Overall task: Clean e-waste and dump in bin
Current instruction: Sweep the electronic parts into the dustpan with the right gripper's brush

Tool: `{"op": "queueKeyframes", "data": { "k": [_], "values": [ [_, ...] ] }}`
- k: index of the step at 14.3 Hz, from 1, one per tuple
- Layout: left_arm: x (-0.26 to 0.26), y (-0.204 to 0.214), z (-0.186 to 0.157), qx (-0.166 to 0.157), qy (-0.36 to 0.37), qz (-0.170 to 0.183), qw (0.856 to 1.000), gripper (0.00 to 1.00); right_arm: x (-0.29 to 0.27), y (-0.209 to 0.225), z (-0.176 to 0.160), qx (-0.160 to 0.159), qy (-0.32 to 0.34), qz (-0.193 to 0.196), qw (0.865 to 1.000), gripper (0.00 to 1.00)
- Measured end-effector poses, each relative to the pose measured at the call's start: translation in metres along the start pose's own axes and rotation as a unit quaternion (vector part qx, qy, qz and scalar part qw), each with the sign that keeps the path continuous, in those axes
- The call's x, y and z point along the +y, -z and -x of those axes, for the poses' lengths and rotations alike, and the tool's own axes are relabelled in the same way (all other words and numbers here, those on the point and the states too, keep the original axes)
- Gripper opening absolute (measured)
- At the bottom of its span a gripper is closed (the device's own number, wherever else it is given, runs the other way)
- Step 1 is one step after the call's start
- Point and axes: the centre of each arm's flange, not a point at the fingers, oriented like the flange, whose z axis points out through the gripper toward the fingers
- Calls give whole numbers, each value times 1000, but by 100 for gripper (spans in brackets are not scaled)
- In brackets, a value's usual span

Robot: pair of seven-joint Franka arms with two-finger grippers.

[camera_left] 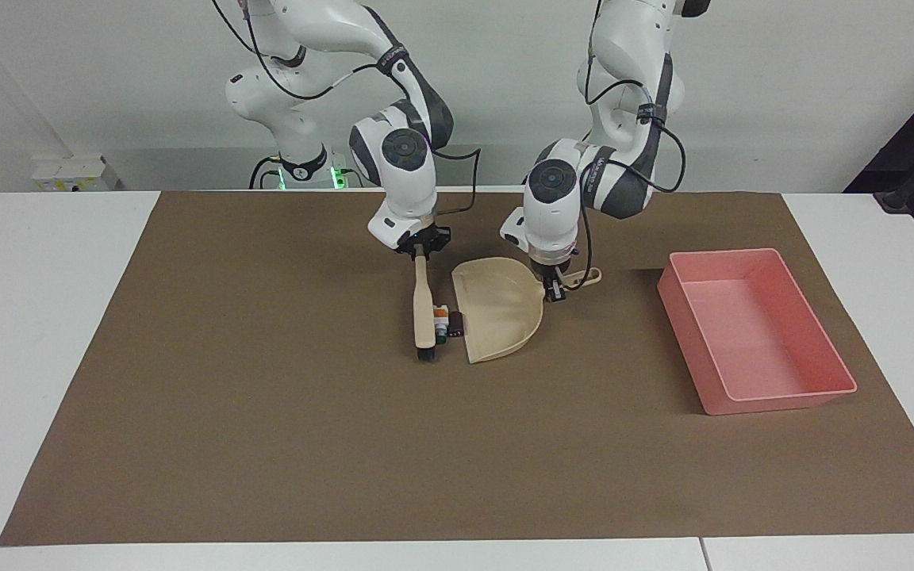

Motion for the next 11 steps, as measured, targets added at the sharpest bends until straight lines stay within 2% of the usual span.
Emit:
{"op": "queueKeyframes", "data": {
  "k": [5, 11],
  "values": [
    [0, 0, 0, 0, 0, 0, 1000, 33, -23, -8, 5, -8, -1, -4, 1000, 26],
    [3, -1, -3, -13, -10, -10, 1000, 33, -65, 2, 2, -9, -7, -8, 1000, 26]
  ]
}}
